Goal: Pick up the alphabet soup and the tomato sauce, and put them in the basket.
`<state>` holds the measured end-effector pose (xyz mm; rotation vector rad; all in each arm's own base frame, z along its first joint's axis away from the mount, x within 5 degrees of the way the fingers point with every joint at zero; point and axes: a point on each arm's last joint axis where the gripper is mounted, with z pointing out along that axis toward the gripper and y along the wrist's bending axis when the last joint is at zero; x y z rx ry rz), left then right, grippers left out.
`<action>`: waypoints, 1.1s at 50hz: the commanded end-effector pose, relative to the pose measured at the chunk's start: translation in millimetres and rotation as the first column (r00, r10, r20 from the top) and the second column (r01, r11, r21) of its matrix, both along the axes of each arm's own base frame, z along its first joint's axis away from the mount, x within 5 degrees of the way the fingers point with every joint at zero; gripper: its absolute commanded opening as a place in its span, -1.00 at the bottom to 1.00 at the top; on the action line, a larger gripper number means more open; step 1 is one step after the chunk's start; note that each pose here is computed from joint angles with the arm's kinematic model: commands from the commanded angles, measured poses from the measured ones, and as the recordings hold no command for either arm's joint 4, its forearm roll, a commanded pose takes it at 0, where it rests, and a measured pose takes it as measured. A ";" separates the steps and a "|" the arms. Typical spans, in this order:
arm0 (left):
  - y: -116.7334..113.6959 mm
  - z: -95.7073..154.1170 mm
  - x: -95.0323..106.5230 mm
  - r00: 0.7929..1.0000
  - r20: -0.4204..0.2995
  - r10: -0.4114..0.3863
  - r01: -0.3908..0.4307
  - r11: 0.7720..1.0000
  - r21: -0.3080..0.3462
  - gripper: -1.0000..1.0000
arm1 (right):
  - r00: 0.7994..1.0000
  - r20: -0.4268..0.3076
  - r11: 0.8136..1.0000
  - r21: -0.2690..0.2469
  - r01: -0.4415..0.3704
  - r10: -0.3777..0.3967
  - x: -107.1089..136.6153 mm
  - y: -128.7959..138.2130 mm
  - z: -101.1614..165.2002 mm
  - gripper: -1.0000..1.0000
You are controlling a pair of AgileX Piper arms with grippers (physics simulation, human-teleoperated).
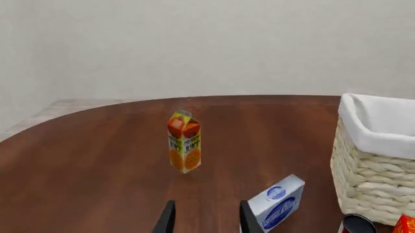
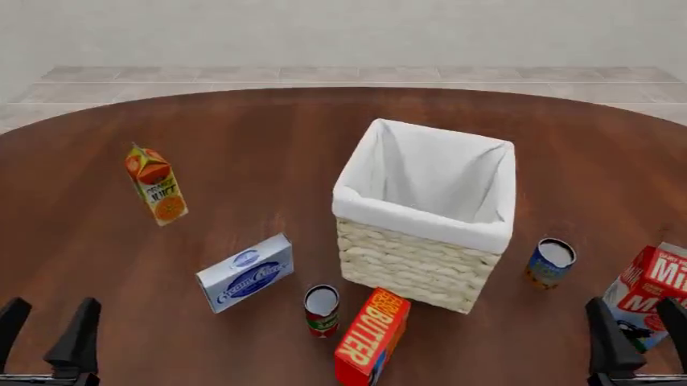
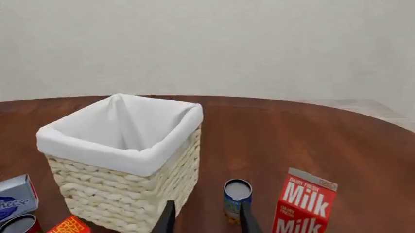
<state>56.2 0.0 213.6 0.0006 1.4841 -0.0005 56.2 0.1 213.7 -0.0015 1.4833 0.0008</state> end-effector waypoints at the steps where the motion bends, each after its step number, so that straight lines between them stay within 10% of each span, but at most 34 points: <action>1: -0.1 0.5 -0.1 1.000 -0.001 -0.002 0.002 1.000 0.002 1.00 | 1.000 -0.006 1.000 0.012 -0.002 0.002 1.0 0.1 0.6 1.00; 26: 0.6 1.1 -0.2 1.000 0.004 0.011 -0.011 1.000 0.000 1.00 | 0.999 -0.034 1.000 -0.002 0.006 -0.007 11.0 -0.4 6.1 1.00; 55: 0.9 1.9 -0.3 1.000 0.013 0.016 -0.016 1.000 -0.006 1.00 | 0.999 0.000 0.998 -0.055 0.034 -0.034 13.9 -2.0 71.4 1.00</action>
